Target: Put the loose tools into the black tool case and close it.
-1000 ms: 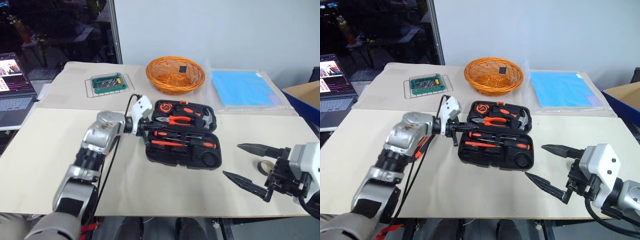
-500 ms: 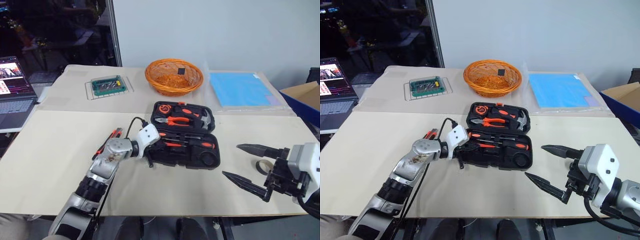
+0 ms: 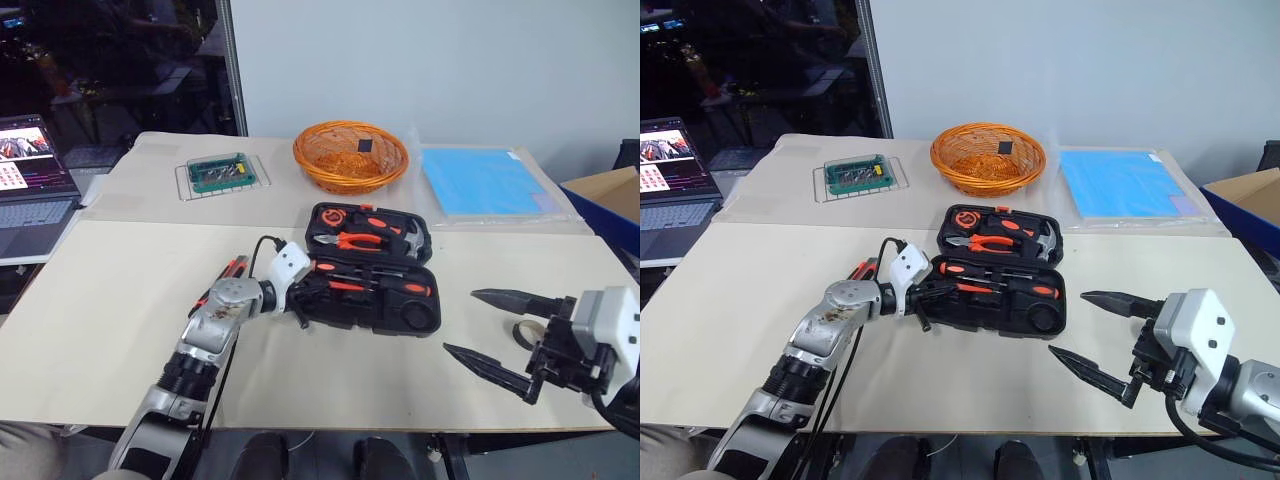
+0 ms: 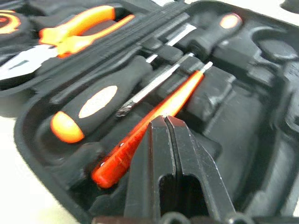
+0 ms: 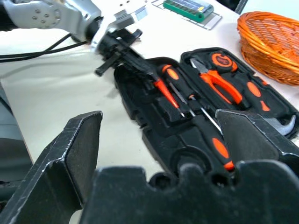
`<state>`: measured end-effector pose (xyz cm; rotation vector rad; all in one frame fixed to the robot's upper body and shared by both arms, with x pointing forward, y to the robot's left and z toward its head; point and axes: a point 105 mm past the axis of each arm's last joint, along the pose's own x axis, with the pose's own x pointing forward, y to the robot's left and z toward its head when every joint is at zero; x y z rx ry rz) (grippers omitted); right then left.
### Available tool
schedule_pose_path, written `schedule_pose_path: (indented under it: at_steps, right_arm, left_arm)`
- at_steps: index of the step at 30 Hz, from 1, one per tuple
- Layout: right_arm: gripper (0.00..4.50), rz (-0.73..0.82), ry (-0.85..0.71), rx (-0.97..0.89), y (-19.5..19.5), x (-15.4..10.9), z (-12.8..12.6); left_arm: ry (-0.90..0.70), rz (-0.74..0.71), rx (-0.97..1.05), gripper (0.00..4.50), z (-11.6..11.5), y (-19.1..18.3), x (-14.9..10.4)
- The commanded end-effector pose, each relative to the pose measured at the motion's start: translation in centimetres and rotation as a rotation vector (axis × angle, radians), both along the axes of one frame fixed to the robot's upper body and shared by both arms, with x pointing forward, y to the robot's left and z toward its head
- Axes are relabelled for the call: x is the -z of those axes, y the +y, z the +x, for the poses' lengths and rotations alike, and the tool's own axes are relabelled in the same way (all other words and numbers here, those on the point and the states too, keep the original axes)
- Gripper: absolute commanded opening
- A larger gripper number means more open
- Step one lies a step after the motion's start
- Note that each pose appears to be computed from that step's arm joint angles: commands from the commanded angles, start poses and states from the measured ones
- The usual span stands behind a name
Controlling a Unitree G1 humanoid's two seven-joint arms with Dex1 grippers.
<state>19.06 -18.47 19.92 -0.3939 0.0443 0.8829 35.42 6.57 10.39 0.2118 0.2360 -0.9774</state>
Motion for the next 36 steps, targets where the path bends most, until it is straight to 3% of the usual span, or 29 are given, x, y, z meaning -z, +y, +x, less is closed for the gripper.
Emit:
schedule_pose_path:
  at_steps: [1,13,17,21,24,28,36]
  right_arm:
    - [4.50,-0.013,-0.051,-0.011,0.1,-0.7,0.0]
    - [4.50,-0.011,-0.054,-0.021,0.3,-0.7,0.3]
    - [4.50,-0.008,-0.055,-0.022,0.5,-0.8,0.2]
    - [4.50,-0.005,-0.053,-0.018,0.5,-0.7,0.1]
    - [4.50,-0.003,-0.052,-0.020,0.6,-0.7,0.1]
    - [4.50,-0.002,-0.053,-0.026,0.6,-0.8,0.2]
    - [4.50,0.004,-0.062,-0.038,0.8,-1.0,0.0]
  left_arm:
    - [0.003,-0.063,-0.001,0.05,0.1,-0.2,-1.2]
    - [-0.031,0.035,-0.035,0.05,1.1,-1.0,-0.1]
    - [-0.070,-0.156,0.008,0.05,0.7,-1.5,-3.5]
    - [-0.018,-0.225,0.075,0.05,-0.4,-0.4,-4.3]
    - [0.019,-0.200,0.144,0.05,-1.3,-0.3,-3.7]
    - [0.059,-0.058,0.195,0.05,-1.9,-0.1,-1.6]
    - [0.050,0.029,0.117,0.05,-0.4,0.1,-0.3]
